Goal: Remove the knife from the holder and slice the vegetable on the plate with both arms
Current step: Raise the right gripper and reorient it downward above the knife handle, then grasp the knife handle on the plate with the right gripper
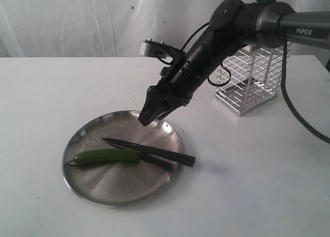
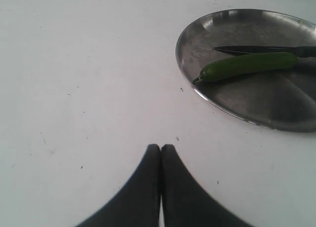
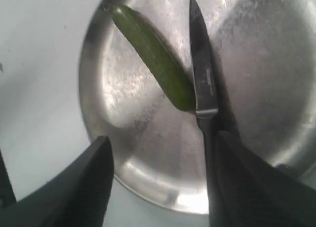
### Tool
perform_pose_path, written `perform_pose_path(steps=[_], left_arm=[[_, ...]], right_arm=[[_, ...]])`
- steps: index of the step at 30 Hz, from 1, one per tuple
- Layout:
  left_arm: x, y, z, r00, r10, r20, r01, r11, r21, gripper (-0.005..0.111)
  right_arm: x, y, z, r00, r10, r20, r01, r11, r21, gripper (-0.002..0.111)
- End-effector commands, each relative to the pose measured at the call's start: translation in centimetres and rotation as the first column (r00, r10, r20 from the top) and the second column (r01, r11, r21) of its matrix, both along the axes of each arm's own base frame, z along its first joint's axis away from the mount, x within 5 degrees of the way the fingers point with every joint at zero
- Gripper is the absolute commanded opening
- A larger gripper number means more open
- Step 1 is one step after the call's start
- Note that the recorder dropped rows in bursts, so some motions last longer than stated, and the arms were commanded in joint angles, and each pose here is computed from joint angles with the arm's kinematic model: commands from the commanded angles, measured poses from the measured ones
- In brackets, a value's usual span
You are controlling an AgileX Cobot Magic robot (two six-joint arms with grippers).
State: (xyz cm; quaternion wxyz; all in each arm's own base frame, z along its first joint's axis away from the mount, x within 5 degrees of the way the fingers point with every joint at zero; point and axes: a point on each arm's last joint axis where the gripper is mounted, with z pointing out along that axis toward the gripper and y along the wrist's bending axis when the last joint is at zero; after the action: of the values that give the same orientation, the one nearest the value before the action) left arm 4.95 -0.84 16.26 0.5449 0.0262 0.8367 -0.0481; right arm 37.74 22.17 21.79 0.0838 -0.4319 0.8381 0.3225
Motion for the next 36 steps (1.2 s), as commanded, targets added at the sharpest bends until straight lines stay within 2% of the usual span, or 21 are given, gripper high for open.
perform_pose_path(steps=[1, 6, 14, 20, 26, 31, 36], left_arm=[[0.0, 0.0, 0.0, 1.000, 0.004, 0.005, -0.004, 1.000, -0.004, 0.000], [0.0, 0.0, 0.0, 1.000, 0.004, 0.005, -0.004, 1.000, -0.004, 0.000], [0.0, 0.0, 0.0, 1.000, 0.004, 0.005, -0.004, 1.000, -0.004, 0.000], [0.0, 0.0, 0.0, 1.000, 0.004, 0.005, -0.004, 1.000, -0.004, 0.000], [0.0, 0.0, 0.0, 1.000, 0.004, 0.005, -0.004, 1.000, -0.004, 0.000], [0.0, 0.0, 0.0, 1.000, 0.004, 0.005, -0.004, 1.000, -0.004, 0.000], [0.0, 0.0, 0.0, 1.000, 0.004, 0.005, -0.004, 1.000, -0.004, 0.000]], right_arm=[[0.3, -1.7, -0.9, 0.997, 0.047, 0.063, -0.033, 0.977, -0.213, 0.056], [1.1, -3.7, -1.3, 0.989, -0.149, -0.010, 0.141, 0.954, -0.266, 0.056], [-1.0, -5.7, -4.6, 0.977, -0.168, -0.131, 0.116, 0.935, -0.335, 0.056], [-0.8, -5.8, -3.7, 0.970, -0.187, -0.156, 0.148, 0.961, -0.232, 0.056], [-0.7, -5.2, -5.1, 0.958, -0.195, -0.211, 0.152, 0.967, -0.204, 0.056], [-0.6, -4.6, -5.3, 0.960, -0.169, -0.225, 0.141, 0.981, -0.135, 0.056], [-0.5, -5.0, -6.6, 0.960, -0.157, -0.230, 0.117, 0.977, -0.179, 0.056]])
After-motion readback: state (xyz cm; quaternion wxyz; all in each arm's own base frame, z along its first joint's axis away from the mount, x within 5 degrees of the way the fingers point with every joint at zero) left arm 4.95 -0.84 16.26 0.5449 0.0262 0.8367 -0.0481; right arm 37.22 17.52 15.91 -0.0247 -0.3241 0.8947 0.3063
